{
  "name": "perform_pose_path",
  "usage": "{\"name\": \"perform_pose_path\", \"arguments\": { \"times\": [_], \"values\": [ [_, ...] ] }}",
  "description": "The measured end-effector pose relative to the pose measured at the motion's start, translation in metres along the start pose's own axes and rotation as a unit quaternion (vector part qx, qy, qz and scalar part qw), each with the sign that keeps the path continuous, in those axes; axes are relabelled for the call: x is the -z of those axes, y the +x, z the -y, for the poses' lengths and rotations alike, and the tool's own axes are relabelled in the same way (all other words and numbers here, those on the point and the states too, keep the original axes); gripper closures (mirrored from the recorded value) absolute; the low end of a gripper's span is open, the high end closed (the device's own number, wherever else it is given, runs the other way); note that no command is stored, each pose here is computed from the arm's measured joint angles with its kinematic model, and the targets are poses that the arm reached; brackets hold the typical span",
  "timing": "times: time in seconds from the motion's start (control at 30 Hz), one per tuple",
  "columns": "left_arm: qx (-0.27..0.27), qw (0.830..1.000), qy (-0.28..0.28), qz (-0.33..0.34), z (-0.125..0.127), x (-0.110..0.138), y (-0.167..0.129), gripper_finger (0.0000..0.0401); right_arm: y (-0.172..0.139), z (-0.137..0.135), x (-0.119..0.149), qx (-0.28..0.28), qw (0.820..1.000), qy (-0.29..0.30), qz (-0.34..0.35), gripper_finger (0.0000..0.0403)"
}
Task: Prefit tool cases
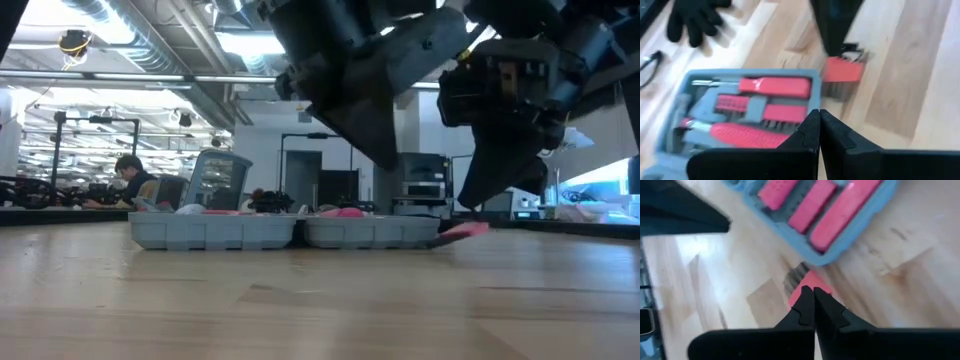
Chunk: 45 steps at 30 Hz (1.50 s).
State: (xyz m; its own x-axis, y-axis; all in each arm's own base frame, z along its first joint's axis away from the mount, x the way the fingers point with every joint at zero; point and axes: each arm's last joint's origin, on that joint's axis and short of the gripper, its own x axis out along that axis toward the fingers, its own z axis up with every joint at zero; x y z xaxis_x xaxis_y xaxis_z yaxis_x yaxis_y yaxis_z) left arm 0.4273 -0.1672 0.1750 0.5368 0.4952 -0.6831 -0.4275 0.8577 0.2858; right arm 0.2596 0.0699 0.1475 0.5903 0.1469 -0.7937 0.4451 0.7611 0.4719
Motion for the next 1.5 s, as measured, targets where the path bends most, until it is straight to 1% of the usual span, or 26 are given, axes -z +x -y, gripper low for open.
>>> {"name": "perform_pose_path", "arguments": {
  "times": [0.13, 0.2, 0.27, 0.37, 0.47, 0.53, 0.63, 0.7, 0.8, 0.87, 0.93, 0.97, 1.03, 1.1, 1.23, 1.4, 1.5],
  "values": [
    [0.031, 0.999, -0.015, 0.023, 0.005, -0.007, 0.002, 0.0401, -0.002, 0.001, 0.000, 0.005, 1.000, -0.001, -0.001, 0.0403],
    [0.054, 0.998, -0.016, 0.035, 0.007, -0.012, 0.005, 0.0401, -0.001, 0.004, 0.002, 0.018, 1.000, 0.004, -0.011, 0.0403],
    [0.065, 0.997, -0.011, 0.039, 0.008, -0.014, 0.012, 0.0401, 0.002, 0.006, 0.004, 0.029, 0.999, 0.004, -0.024, 0.0403],
    [0.060, 0.997, -0.002, 0.041, 0.004, -0.017, 0.024, 0.0401, 0.003, 0.009, 0.006, 0.043, 0.999, 0.004, -0.033, 0.0403],
    [0.057, 0.998, -0.005, 0.034, -0.003, -0.020, 0.034, 0.0401, 0.003, 0.010, 0.005, 0.055, 0.998, 0.004, -0.020, 0.0403],
    [0.065, 0.998, 0.000, 0.026, -0.007, -0.019, 0.043, 0.0401, 0.003, 0.009, 0.005, 0.053, 0.998, 0.007, -0.015, 0.0403],
    [0.091, 0.996, 0.008, 0.012, -0.011, -0.015, 0.054, 0.0401, 0.003, 0.009, 0.005, 0.050, 0.998, 0.016, -0.019, 0.0403],
    [0.096, 0.995, 0.008, 0.006, -0.012, -0.014, 0.056, 0.0401, 0.003, 0.009, 0.005, 0.049, 0.998, 0.017, -0.020, 0.0403],
    [0.110, 0.994, 0.002, 0.024, -0.005, -0.015, 0.051, 0.0401, 0.003, 0.009, 0.005, 0.049, 0.999, 0.017, -0.017, 0.0403],
    [0.136, 0.990, -0.003, 0.044, 0.002, -0.018, 0.046, 0.0401, 0.003, 0.009, 0.005, 0.053, 0.998, 0.017, -0.014, 0.0403],
    [0.176, 0.983, -0.001, 0.052, 0.009, -0.018, 0.048, 0.0401, 0.003, 0.009, 0.005, 0.053, 0.998, 0.017, -0.014, 0.0403],
    [0.191, 0.980, 0.010, 0.047, 0.011, -0.016, 0.050, 0.0401, 0.003, 0.009, 0.005, 0.053, 0.998, 0.017, -0.013, 0.0403],
    [0.187, 0.981, 0.029, 0.033, 0.011, -0.010, 0.061, 0.0401, 0.003, 0.009, 0.005, 0.053, 0.998, 0.016, -0.013, 0.0403],
    [0.174, 0.984, 0.036, 0.022, 0.006, -0.009, 0.067, 0.0401, 0.003, 0.011, 0.006, 0.062, 0.998, 0.017, -0.016, 0.0403],
    [0.168, 0.984, 0.045, 0.041, -0.001, -0.018, 0.067, 0.0401, 0.003, 0.008, 0.005, 0.050, 0.999, 0.015, -0.015, 0.0403],
    [0.148, 0.985, 0.069, 0.046, -0.004, -0.018, 0.069, 0.0401, 0.003, 0.007, 0.008, 0.047, 0.999, 0.009, -0.024, 0.0403],
    [0.140, 0.986, 0.080, 0.036, -0.007, -0.017, 0.072, 0.0401, 0.003, 0.006, 0.011, 0.050, 0.998, 0.007, -0.031, 0.0403]
  ]
}}
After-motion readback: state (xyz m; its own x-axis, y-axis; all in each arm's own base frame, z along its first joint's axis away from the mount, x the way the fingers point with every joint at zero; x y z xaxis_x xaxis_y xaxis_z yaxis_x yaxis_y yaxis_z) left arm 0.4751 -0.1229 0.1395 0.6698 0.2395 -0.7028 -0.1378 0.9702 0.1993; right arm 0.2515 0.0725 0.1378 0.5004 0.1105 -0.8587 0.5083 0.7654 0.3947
